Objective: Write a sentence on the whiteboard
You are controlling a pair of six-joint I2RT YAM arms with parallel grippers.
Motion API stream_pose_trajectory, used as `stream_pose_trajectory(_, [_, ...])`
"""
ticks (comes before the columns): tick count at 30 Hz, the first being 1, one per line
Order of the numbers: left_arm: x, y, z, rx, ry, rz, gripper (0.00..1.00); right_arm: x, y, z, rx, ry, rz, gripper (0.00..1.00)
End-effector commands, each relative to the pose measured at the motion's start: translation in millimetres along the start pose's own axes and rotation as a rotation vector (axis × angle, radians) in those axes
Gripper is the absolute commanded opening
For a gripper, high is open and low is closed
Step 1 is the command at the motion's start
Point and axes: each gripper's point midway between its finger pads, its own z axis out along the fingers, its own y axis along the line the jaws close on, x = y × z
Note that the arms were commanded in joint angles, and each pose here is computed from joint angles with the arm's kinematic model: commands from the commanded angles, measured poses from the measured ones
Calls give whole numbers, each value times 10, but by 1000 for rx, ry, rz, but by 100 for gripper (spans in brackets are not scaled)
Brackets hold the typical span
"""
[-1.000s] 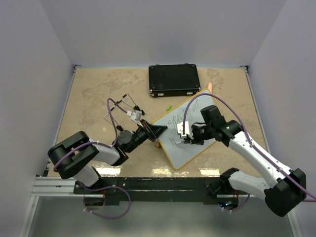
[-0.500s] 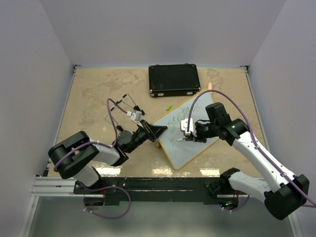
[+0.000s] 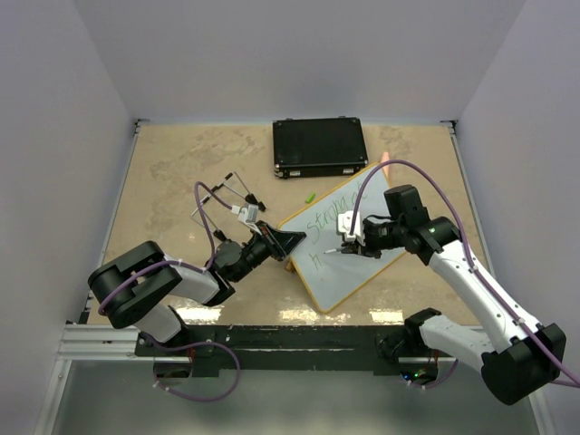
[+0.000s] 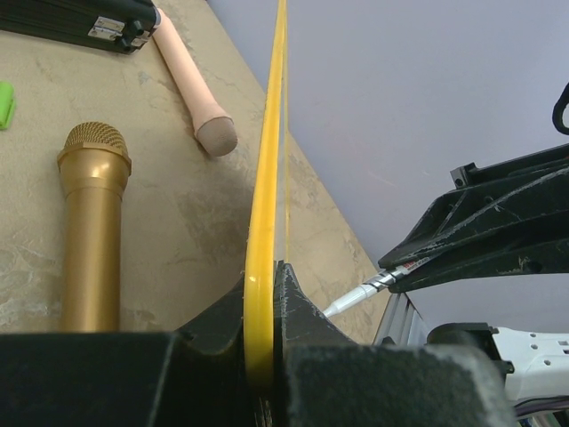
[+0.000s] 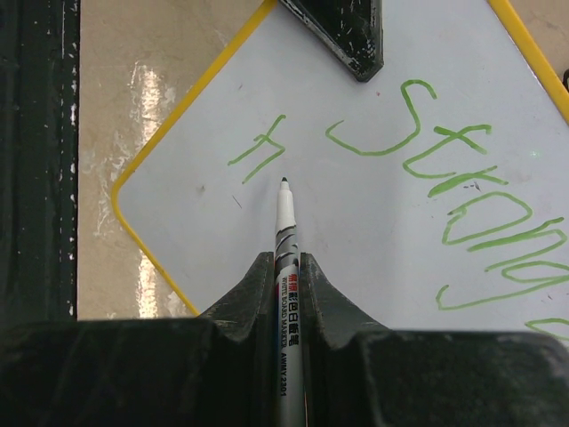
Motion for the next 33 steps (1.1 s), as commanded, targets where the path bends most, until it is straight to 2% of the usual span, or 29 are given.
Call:
stream_pose_trajectory(1, [-47,26,-43,5,-29,86,0,-116,12,-15,-5,-52,-35,0])
stream_pose_trajectory(15, [-48,26,-52,6,-28,86,0,-164,-87,-108,49,-60,-45,0])
stream_pose_trajectory(33, [-41,30,-81,6,-28,86,0,-86,-48,-56,31,-58,-19,0])
